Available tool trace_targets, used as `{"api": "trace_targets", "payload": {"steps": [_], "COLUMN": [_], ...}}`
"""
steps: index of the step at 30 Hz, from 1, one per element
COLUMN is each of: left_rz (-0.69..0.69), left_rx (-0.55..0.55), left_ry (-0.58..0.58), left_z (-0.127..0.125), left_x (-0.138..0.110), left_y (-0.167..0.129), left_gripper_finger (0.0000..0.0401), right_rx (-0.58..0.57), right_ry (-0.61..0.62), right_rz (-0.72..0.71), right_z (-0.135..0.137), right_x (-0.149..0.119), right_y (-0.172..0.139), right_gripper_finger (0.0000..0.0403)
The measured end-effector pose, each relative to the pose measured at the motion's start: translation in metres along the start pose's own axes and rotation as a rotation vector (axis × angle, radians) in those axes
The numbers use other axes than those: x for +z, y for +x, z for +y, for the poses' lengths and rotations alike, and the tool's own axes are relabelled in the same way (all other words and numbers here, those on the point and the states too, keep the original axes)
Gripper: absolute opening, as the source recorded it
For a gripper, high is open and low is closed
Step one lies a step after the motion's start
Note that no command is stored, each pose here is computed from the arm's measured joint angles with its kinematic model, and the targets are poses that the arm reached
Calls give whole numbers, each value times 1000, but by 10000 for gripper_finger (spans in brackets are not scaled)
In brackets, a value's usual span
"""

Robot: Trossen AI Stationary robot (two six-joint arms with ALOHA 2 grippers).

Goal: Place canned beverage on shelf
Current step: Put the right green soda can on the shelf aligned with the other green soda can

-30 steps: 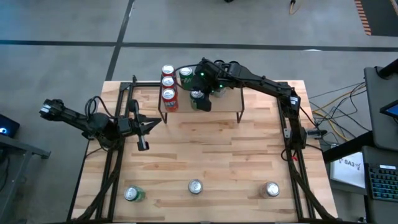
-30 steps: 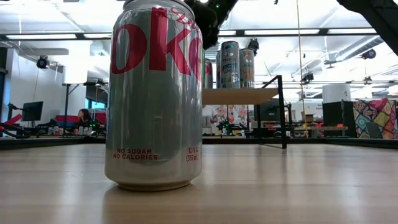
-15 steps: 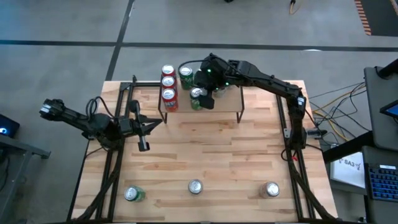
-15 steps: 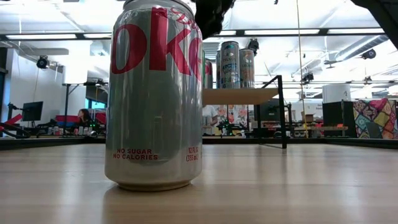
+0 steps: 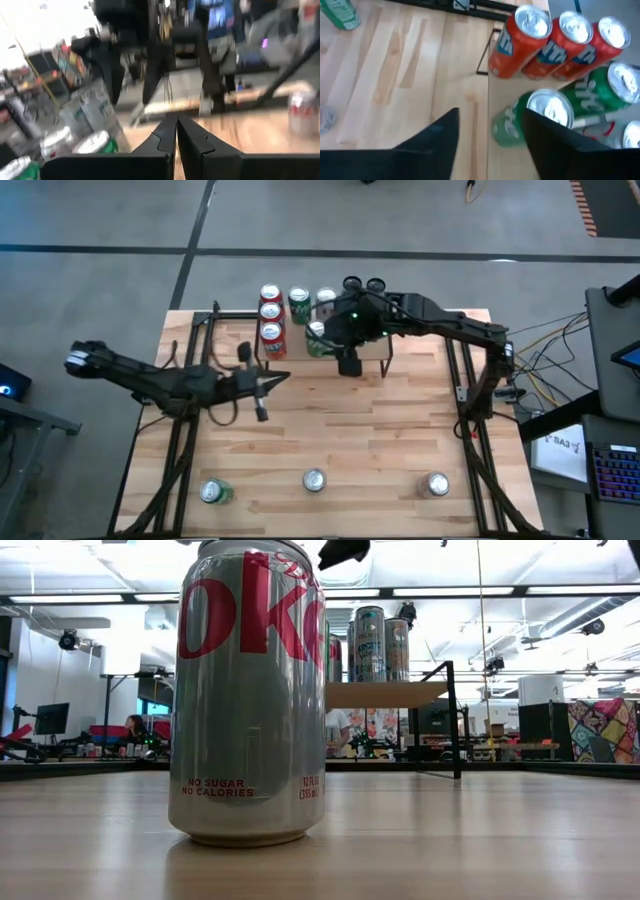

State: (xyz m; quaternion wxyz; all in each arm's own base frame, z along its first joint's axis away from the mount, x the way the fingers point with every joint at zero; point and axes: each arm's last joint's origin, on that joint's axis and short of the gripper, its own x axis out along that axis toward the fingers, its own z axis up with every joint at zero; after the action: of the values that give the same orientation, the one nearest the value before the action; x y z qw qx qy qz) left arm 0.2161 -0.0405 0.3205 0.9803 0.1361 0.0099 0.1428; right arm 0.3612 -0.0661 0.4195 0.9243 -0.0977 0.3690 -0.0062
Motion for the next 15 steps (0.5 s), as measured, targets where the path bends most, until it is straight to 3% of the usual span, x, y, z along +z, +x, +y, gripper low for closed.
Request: {"api": "trace_targets", "payload": {"steps": [6,12,15], "left_rz": [143,306,353], "left_rx": [10,36,47], "left_ry": [50,123,135], "left_z": [0,12,15], "left_x": [4,14,14], "left_y": [25,47,60], "left_gripper_finger": [0,0,0], "right_rx": [-19,-194,-235], "right_ry": [22,35,43], "right_rz": [-20,-30,-34], "right_z": [7,10,10], "right_x": [-25,-51,-63], "right_y": [0,11,23], "right_gripper_finger": [104,30,12]}}
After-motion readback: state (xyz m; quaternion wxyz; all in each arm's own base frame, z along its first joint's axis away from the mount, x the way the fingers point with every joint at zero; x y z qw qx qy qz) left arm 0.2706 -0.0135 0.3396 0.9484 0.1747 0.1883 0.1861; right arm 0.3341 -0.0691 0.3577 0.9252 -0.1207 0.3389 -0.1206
